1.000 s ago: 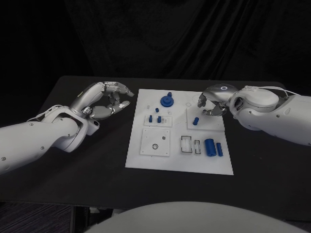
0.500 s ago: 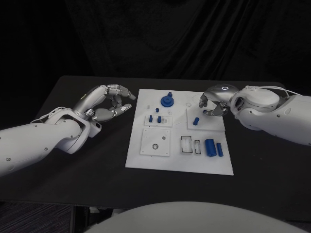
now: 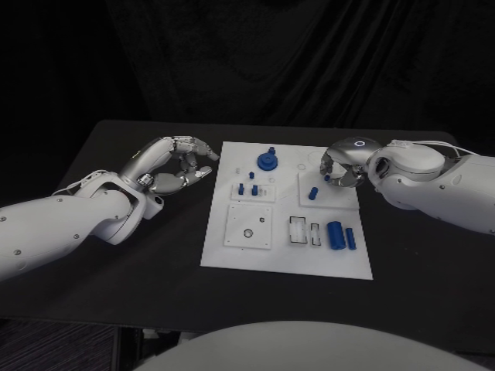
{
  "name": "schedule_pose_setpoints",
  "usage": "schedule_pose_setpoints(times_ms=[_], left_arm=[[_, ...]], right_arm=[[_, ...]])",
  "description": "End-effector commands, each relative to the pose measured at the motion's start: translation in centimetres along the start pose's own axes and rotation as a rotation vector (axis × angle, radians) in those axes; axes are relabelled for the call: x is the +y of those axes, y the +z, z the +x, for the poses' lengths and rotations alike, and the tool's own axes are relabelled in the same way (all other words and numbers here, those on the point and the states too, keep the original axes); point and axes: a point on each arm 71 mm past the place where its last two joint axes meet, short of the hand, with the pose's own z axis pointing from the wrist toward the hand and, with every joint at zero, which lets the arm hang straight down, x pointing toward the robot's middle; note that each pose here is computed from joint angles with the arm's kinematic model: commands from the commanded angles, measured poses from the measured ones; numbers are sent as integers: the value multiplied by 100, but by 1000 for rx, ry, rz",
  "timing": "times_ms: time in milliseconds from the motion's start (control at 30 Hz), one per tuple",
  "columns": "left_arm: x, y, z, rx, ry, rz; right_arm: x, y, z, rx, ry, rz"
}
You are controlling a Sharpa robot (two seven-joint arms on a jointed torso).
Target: Assemble the parts on the task board
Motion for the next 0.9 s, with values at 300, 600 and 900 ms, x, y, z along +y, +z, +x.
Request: schedule_pose_setpoints(times_ms=[300, 600, 900], left_arm=[[-25, 5, 35, 13, -22, 28], [-20, 10, 51, 20, -28, 22], [-10, 10, 60, 25, -31, 14]], right_arm=[[-5, 27, 47, -8, -6, -4], [-7, 47, 61, -40, 5, -16], [-19, 56, 60, -53, 13, -15]])
